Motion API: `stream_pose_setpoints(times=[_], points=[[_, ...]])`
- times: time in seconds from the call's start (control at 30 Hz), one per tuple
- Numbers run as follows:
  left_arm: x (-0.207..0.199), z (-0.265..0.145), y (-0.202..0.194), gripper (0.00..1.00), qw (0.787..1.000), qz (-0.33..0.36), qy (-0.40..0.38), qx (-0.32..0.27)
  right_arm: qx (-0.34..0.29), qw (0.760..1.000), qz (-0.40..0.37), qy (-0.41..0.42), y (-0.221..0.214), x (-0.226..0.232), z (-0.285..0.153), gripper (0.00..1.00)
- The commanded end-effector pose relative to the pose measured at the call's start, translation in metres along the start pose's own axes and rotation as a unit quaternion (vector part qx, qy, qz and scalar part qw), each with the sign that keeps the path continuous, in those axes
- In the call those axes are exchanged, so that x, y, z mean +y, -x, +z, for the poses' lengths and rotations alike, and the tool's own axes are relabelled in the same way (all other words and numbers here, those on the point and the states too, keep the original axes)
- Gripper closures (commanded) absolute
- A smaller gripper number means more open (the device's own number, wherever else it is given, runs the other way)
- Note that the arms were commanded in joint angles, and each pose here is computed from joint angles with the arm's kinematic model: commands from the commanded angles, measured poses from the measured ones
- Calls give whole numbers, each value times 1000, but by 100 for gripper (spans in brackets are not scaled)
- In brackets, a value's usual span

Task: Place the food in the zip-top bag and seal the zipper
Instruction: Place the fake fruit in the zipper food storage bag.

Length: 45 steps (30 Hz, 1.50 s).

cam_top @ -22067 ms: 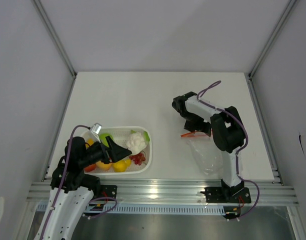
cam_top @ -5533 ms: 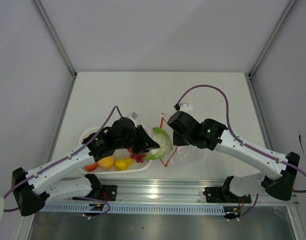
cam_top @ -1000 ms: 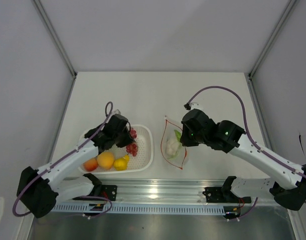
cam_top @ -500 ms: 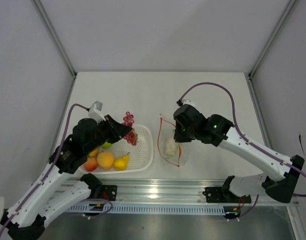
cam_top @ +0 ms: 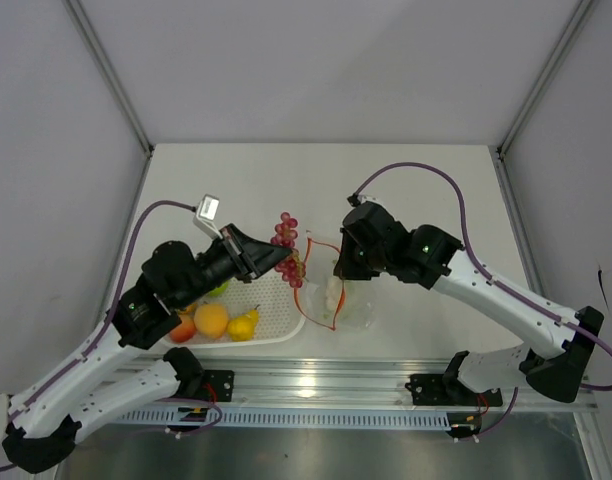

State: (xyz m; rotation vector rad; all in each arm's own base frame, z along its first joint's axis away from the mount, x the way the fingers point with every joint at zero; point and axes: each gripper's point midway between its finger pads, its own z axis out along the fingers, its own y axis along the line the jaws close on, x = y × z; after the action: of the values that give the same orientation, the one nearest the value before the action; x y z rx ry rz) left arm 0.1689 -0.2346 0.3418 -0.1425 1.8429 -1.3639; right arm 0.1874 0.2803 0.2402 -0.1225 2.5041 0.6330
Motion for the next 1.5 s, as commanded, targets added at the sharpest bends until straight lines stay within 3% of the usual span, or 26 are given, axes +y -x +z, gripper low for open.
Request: stream_pose_setpoints(times=[0.0,0.63,1.17,1.37,1.43,1.47], points=[[-30,8,8,92,998,-8,-58,-27,-19,998,32,53,19,29,-8,100],[33,44,-34,96,1000,11,23,-6,-52,981,130,132,40,44,-29,100],[38,45,-85,94,997,36,32,64,-54,981,140,120,48,34,-18,100],[47,43,-109,89,992,32,41,112,-55,984,132,107,48,27,-12,100],[52,44,-116,85,989,34,56,131,-63,985,131,95,50,22,-10,100],[55,43,-119,75,988,33,63,138,-63,985,131,92,50,20,-10,100]])
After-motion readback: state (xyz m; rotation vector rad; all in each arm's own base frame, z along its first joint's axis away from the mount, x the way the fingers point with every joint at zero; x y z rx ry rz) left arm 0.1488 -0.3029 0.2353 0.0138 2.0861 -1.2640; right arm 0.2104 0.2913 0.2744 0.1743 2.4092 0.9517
